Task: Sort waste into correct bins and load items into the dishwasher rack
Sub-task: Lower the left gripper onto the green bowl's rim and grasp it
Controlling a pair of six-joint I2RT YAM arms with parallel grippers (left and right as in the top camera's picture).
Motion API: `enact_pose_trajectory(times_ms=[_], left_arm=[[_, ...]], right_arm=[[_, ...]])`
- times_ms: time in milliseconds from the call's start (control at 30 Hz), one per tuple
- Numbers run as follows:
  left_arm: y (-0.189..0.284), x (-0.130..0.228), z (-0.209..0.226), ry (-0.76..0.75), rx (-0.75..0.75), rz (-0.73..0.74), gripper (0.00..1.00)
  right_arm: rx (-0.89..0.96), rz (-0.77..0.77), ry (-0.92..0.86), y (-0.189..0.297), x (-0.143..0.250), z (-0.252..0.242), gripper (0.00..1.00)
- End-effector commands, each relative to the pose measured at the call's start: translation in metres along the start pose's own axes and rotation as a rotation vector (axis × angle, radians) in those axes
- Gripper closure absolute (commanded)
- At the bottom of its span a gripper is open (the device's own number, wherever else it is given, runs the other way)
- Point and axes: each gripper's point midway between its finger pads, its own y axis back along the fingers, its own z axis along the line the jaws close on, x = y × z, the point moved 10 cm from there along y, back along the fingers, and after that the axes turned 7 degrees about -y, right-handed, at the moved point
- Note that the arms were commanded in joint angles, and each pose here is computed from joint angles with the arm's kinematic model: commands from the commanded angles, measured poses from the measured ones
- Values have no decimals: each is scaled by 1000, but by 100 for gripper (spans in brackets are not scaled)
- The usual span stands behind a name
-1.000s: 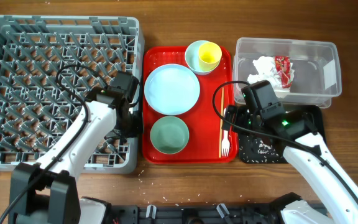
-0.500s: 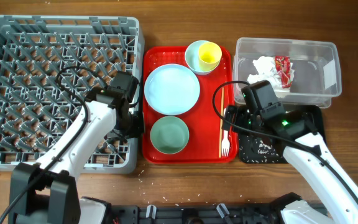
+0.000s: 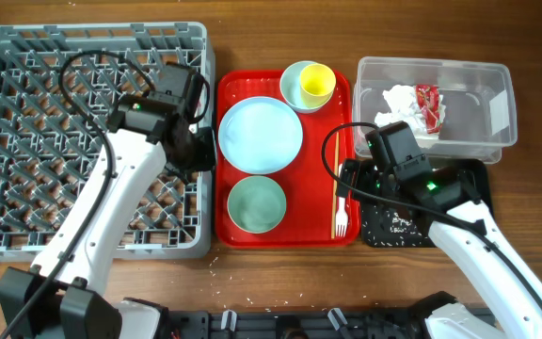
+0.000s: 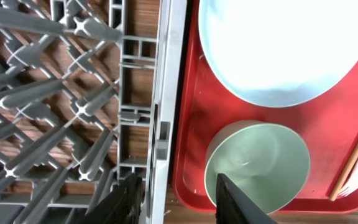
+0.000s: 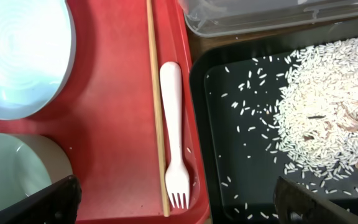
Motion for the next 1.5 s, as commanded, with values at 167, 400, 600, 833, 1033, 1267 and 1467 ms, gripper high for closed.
enact_pose_trajectory(times_ms=[167, 400, 600, 833, 1033, 1267, 1467], left_arm=[[5, 12, 2, 10, 3, 77, 65], [5, 13, -5, -10, 25, 80, 96], [7, 18, -36, -72, 224, 102, 89], [7, 32, -68, -192, 254, 112, 95], [7, 46, -101, -257, 272, 85, 80], [6, 64, -128, -281, 175, 20, 49], [-11, 72, -133, -299, 168, 17, 51]], right_arm=[[4, -17, -9, 2, -4, 1, 0], [4, -17, -8, 2, -4, 1, 0], [4, -17, -9, 2, -4, 1, 0], [4, -17, -8, 2, -4, 1, 0], [4, -17, -8, 2, -4, 1, 0], [4, -17, -8, 2, -4, 1, 0], [4, -16, -8, 2, -4, 1, 0]])
